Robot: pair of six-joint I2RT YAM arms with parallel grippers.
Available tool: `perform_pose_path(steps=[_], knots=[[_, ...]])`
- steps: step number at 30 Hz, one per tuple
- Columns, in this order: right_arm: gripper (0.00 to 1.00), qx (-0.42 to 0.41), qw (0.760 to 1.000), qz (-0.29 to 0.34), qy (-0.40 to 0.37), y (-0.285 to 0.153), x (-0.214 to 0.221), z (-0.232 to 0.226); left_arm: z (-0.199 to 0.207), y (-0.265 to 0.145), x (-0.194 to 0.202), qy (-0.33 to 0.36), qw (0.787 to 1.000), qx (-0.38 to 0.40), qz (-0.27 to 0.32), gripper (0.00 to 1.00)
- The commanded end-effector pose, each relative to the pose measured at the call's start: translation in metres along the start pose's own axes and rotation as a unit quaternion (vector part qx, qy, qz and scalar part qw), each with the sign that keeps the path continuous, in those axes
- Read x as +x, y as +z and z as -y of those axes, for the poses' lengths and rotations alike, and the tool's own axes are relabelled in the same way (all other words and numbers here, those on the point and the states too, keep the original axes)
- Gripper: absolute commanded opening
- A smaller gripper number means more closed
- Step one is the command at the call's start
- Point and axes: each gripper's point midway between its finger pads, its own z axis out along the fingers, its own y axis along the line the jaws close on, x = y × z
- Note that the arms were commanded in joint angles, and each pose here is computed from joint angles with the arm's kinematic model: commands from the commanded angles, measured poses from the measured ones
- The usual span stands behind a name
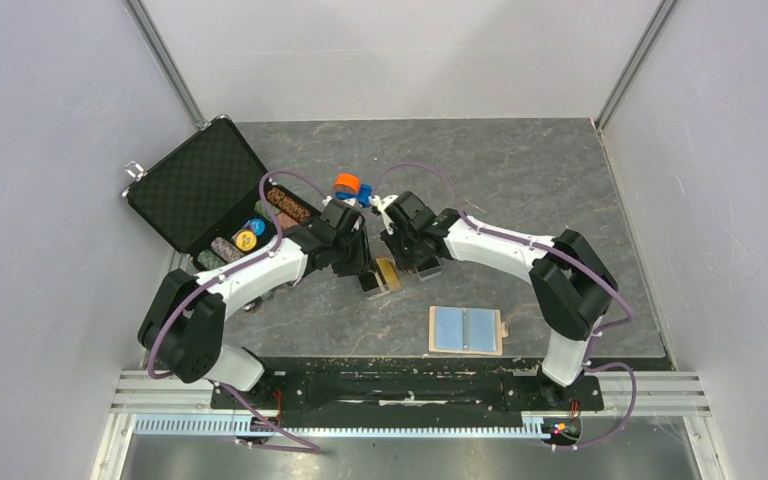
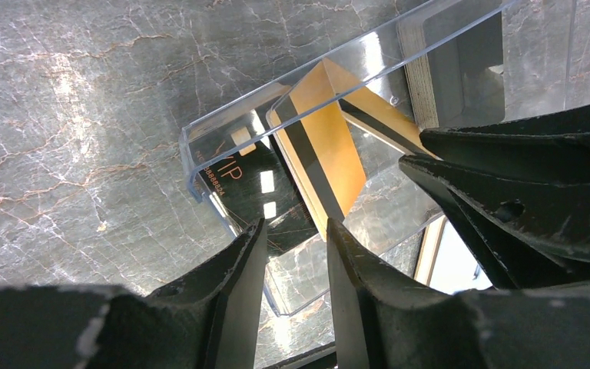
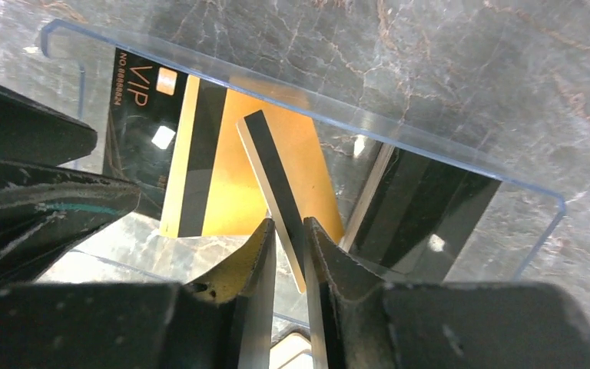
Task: Put the credit cards into the card holder
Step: Pick up the credit card from the storage box.
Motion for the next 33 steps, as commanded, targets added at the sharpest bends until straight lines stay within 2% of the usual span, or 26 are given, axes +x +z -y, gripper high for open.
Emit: perform_pose_path(steps=[1,7,10,12,16,20,25,29,33], knots=[[0.19,0.129,0.989,-0.033,-0.058,0.009,0.008,0.042,0.005,-0.002,-0.006,0.019,1.000,0.005,0.009,0.42],[0.19,0.098,0.992,-0.047,-0.066,0.020,0.013,0.030,0.007,-0.009,-0.006,0.021,1.000,0.009,0.011,0.45],[0.01,0.085,0.993,-0.046,-0.067,0.021,0.013,0.026,0.008,-0.013,-0.005,0.020,1.000,0.014,0.013,0.45],[0.00,0.079,0.994,-0.040,-0.066,0.018,0.008,0.023,0.008,-0.016,-0.005,0.020,1.000,0.017,0.016,0.44],[0.00,0.064,0.997,-0.003,-0.051,0.000,-0.013,0.014,0.011,-0.028,-0.006,0.016,0.999,0.028,0.025,0.45],[0.00,0.040,0.997,0.059,-0.017,-0.030,-0.042,0.000,0.014,-0.046,-0.004,0.013,0.999,0.041,0.030,0.45],[0.00,0.003,0.992,0.121,0.034,-0.068,-0.055,-0.011,0.023,-0.069,0.011,0.000,0.996,0.084,0.021,0.45],[0.00,-0.045,0.988,0.129,0.073,-0.084,-0.031,-0.021,0.035,-0.083,0.028,-0.030,0.989,0.141,0.016,0.52],[0.00,-0.086,0.978,0.141,0.127,-0.098,0.008,-0.022,0.065,-0.095,0.044,-0.047,0.970,0.240,0.011,0.57]])
